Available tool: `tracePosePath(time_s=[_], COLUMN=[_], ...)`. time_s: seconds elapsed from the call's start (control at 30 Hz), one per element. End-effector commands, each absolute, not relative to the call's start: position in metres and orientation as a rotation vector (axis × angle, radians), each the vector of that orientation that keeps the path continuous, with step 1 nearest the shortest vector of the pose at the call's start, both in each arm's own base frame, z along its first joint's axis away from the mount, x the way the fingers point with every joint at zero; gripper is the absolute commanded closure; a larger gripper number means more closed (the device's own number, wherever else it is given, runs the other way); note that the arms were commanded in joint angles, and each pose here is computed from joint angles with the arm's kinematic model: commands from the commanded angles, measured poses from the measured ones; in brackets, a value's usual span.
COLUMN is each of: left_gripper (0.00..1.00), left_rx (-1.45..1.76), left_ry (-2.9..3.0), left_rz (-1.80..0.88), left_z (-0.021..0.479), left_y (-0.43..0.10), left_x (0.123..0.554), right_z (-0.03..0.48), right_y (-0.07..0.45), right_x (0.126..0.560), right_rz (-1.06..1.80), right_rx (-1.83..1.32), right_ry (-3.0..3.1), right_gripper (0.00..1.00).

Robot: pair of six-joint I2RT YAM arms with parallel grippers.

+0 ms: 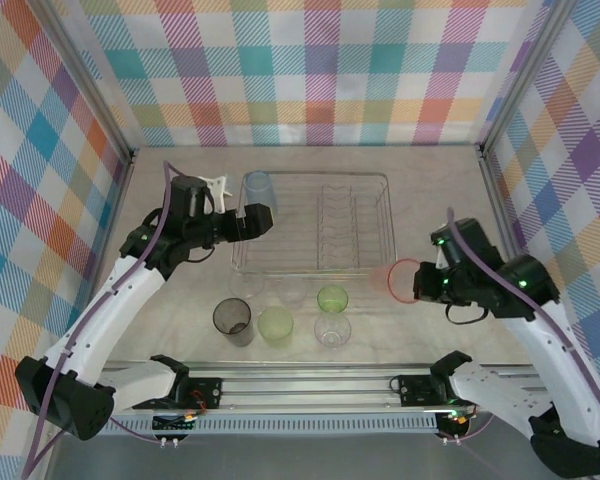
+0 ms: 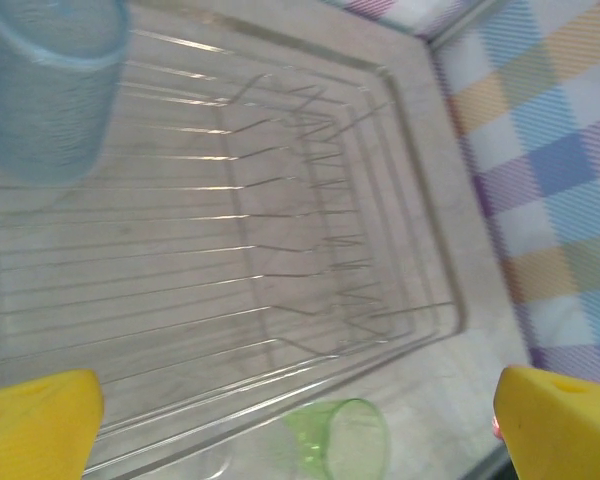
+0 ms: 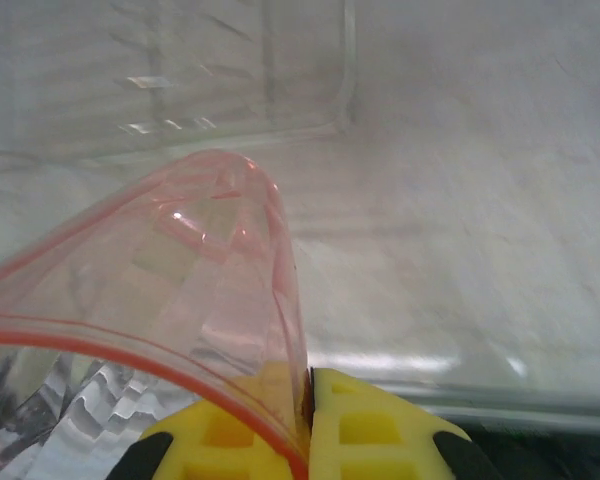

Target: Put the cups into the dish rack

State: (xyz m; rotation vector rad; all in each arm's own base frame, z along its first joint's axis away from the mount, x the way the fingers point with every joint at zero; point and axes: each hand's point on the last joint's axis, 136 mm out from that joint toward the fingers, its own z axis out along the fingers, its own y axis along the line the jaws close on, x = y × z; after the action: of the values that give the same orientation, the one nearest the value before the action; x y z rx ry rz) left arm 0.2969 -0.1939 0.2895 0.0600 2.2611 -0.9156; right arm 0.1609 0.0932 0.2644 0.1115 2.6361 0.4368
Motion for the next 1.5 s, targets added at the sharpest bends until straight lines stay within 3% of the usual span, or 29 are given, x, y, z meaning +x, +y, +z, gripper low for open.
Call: tracePosePath(time_s=[0.0, 0.23, 0.4, 1.1, 1.4, 1.47], left_gripper=[0.00, 0.00, 0.00, 0.00, 0.12, 0.19], left_rx=[0.179, 0.317, 0.405, 0.582, 0.620, 0.613], left_ry=[2.120, 2.084, 2.017, 1.827, 1.816, 1.811], left_rz=[-1.182, -1.335, -1.426, -1.530, -1.544, -1.537], left_z=[0.332, 0.344, 0.354, 0.392, 0.397, 0.399], left_y=[-0.225, -0.256, -0.273, -0.292, -0.294, -0.293], left_x=[0.283, 0.268, 0.260, 0.239, 0.233, 0.234], right_z=[0.314, 0.376, 0.392, 0.377, 0.362, 0.361], right_y=[0.135, 0.201, 0.219, 0.242, 0.246, 0.246], right_x=[0.192, 0.244, 0.256, 0.238, 0.242, 0.241], right_rz=[0.766, 1.457, 1.682, 1.873, 1.881, 1.883], right_rx=[-0.044, -0.224, -0.322, -0.511, -0.509, -0.514], right_ry=[2.428, 2.105, 2.016, 2.036, 2.069, 2.069], right_gripper=[1.00, 1.00, 1.00, 1.00, 1.00, 1.00])
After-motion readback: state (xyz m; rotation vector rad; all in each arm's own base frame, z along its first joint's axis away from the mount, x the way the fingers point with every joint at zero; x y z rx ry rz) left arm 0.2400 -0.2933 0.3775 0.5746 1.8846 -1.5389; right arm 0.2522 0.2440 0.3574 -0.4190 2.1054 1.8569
